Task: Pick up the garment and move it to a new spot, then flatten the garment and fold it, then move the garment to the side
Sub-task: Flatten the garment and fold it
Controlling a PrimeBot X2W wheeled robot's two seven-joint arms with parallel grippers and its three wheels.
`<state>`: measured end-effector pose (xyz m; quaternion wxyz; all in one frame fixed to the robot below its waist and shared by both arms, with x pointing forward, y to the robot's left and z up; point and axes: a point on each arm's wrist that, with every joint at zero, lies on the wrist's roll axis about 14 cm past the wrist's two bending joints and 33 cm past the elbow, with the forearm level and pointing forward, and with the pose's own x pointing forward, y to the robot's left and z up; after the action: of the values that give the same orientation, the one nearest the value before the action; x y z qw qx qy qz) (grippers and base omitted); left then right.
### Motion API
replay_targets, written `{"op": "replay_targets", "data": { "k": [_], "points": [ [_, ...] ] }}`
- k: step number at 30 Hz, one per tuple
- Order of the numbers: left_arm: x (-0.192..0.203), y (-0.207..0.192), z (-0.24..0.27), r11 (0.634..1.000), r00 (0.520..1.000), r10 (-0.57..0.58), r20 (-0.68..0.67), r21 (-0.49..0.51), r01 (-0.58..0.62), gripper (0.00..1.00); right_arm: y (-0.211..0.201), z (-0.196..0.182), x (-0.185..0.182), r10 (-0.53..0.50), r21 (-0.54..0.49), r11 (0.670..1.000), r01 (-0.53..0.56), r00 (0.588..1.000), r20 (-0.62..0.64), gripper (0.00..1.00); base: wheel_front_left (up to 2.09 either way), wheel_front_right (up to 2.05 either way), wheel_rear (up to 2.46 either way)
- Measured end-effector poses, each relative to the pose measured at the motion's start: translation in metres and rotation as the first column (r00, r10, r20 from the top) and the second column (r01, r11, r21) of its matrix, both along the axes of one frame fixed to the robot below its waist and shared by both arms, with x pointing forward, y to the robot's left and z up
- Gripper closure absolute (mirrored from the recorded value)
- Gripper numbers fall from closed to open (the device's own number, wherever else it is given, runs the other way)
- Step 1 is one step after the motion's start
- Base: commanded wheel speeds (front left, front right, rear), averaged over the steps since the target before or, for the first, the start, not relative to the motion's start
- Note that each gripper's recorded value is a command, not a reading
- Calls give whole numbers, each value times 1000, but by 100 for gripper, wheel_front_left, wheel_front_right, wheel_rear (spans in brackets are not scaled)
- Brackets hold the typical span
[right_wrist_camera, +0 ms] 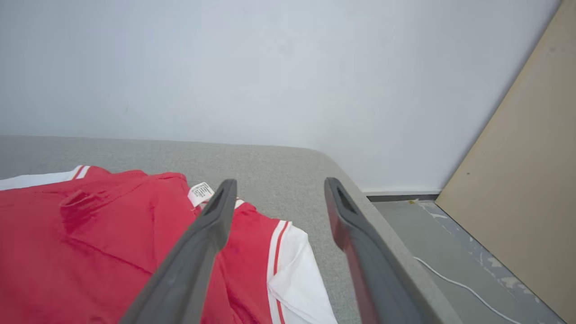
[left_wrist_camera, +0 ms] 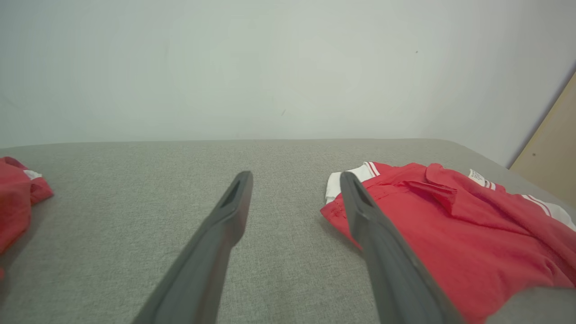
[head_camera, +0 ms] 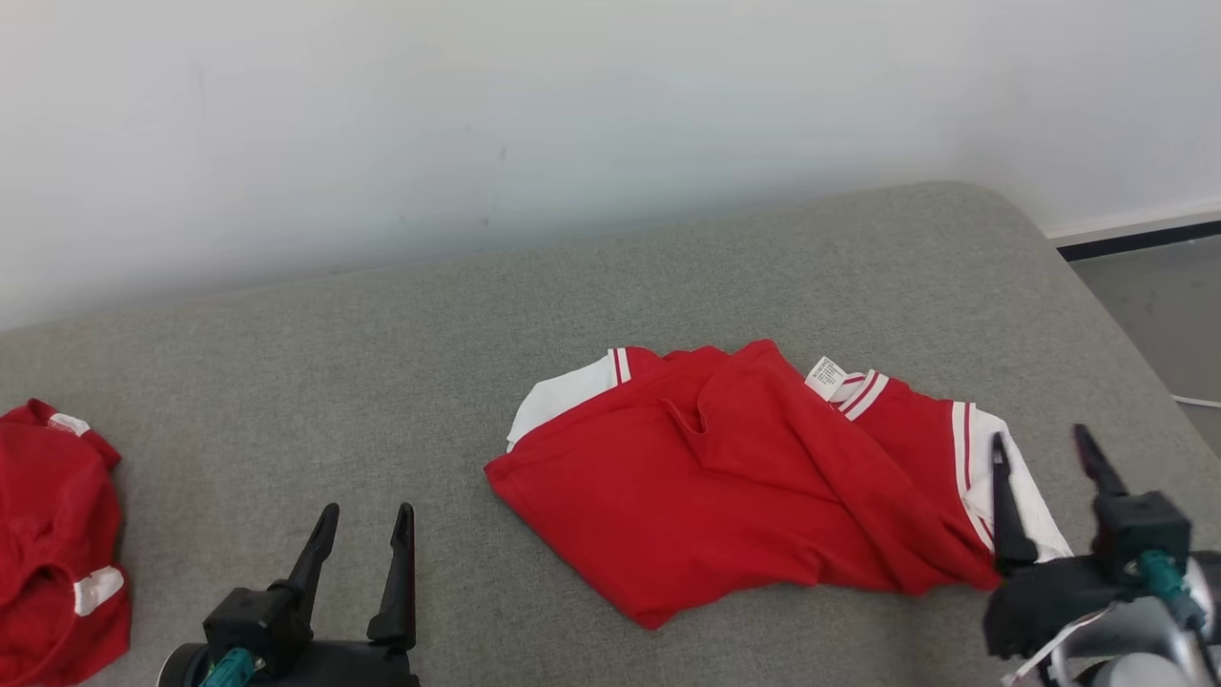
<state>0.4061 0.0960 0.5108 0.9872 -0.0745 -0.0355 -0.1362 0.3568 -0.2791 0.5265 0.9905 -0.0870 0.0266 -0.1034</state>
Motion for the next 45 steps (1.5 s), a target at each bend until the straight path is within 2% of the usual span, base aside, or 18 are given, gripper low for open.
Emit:
{"op": "replay_targets", "data": {
  "k": [7,12,17,21,25,31,37,44,45],
  "points": [
    [-2,2,5,1000,1000,12,12,-2,-12,0,56,8,-5,165,19,986,-168,981,104,0,0,0,0],
    [-3,-2,2,1000,1000,-1,3,2,1,0,81,4,-9,229,52,971,-235,967,109,0,0,0,0],
    [2,-27,-6,997,996,-80,-28,12,81,0,94,-8,-17,254,97,961,-261,964,80,0,0,0,0],
    [15,-66,-4,980,979,-194,-57,28,196,0,93,-18,-22,244,124,960,-249,968,54,0,0,0,0],
    [26,-111,-1,946,944,-315,-96,45,320,0,87,-25,-27,221,153,962,-224,974,37,0,0,0,0],
    [33,-165,-20,880,862,-444,-244,61,470,0,76,-31,-31,180,185,966,-182,983,29,0,0,0,0],
    [39,-196,-45,843,792,-481,-375,50,536,0,60,-40,-37,120,202,972,-119,993,7,0,0,0,0],
    [47,-222,-63,830,756,-493,-430,29,557,0,45,-49,-43,65,212,975,-60,998,-15,0,0,0,0],
    [49,-224,-65,837,757,-484,-439,20,547,0,43,-50,-44,59,213,976,-54,998,-19,0,0,0,0]
  ]
}}
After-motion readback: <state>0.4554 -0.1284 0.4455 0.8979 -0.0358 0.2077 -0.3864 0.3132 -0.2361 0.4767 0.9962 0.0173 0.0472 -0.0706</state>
